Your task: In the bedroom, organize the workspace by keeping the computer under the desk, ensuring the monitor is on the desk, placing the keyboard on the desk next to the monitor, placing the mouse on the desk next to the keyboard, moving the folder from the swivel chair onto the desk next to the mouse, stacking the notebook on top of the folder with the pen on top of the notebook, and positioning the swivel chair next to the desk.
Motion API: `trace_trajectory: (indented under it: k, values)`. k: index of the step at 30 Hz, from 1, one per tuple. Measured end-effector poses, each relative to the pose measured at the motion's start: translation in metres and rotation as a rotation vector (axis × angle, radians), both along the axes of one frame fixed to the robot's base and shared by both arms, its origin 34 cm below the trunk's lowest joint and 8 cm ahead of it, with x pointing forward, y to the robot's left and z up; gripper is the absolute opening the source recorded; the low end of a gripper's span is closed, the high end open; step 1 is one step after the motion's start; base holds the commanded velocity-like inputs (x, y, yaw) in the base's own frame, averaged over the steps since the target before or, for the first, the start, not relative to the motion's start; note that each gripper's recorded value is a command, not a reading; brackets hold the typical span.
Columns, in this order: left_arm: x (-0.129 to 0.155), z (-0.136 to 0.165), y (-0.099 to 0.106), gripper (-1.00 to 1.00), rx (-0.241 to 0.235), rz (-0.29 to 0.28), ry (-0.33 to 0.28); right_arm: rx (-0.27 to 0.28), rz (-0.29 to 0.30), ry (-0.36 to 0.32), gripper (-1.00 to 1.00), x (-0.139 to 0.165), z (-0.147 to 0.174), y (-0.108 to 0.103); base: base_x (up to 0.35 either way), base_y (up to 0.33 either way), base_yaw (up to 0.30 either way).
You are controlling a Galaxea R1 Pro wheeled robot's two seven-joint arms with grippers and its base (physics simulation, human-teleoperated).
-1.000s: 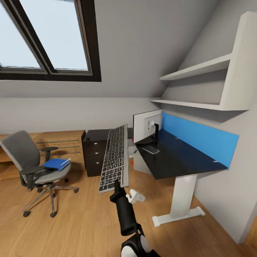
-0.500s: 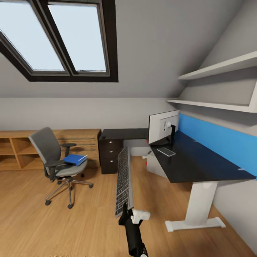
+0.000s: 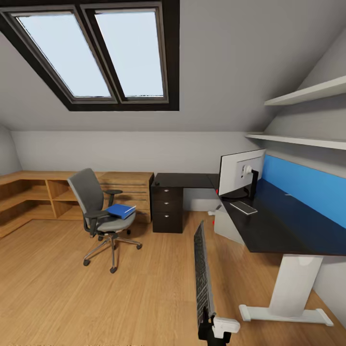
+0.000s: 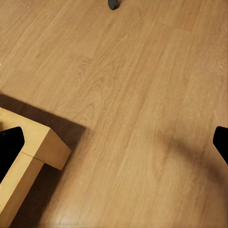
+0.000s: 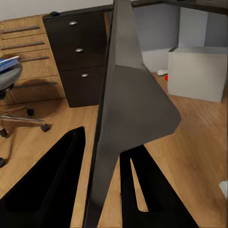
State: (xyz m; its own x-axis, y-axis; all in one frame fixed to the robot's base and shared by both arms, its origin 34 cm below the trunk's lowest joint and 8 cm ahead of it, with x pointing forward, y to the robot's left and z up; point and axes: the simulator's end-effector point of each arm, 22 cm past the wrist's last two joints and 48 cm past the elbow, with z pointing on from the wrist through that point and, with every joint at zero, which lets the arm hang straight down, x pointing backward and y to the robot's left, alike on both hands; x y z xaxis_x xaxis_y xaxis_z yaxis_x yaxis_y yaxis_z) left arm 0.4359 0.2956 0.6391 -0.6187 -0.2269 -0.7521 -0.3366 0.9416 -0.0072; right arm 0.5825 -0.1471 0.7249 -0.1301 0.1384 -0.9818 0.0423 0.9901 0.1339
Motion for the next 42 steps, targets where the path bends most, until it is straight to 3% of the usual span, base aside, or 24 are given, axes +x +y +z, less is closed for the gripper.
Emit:
trace_trajectory:
  k: [5,11,18,29,42]
  values:
    - [0.0,0.0,-0.001,1.0,-0.001,-0.002,0.001,-0.064,-0.036,0.068,-1.0,-0.016,-0.029,-0.031,0.0,0.0,0.034]
    - [-0.006,-0.007,-0.003,1.0,-0.003,-0.007,0.021,-0.105,-0.001,0.094,-1.0,-0.022,-0.037,-0.03,0.034,0.0,0.002]
    - [-0.01,-0.012,-0.005,1.0,-0.005,-0.012,0.032,-0.106,0.004,0.087,-1.0,-0.021,-0.036,-0.028,0.302,0.002,-0.023]
    - [-0.009,-0.011,-0.005,1.0,-0.005,-0.012,0.031,-0.105,0.005,0.088,-1.0,-0.022,-0.036,-0.027,0.318,0.09,-0.205]
    - [-0.014,-0.017,-0.004,1.0,-0.005,-0.008,0.05,-0.104,0.01,0.108,-1.0,-0.025,-0.044,-0.025,0.034,0.008,-0.027]
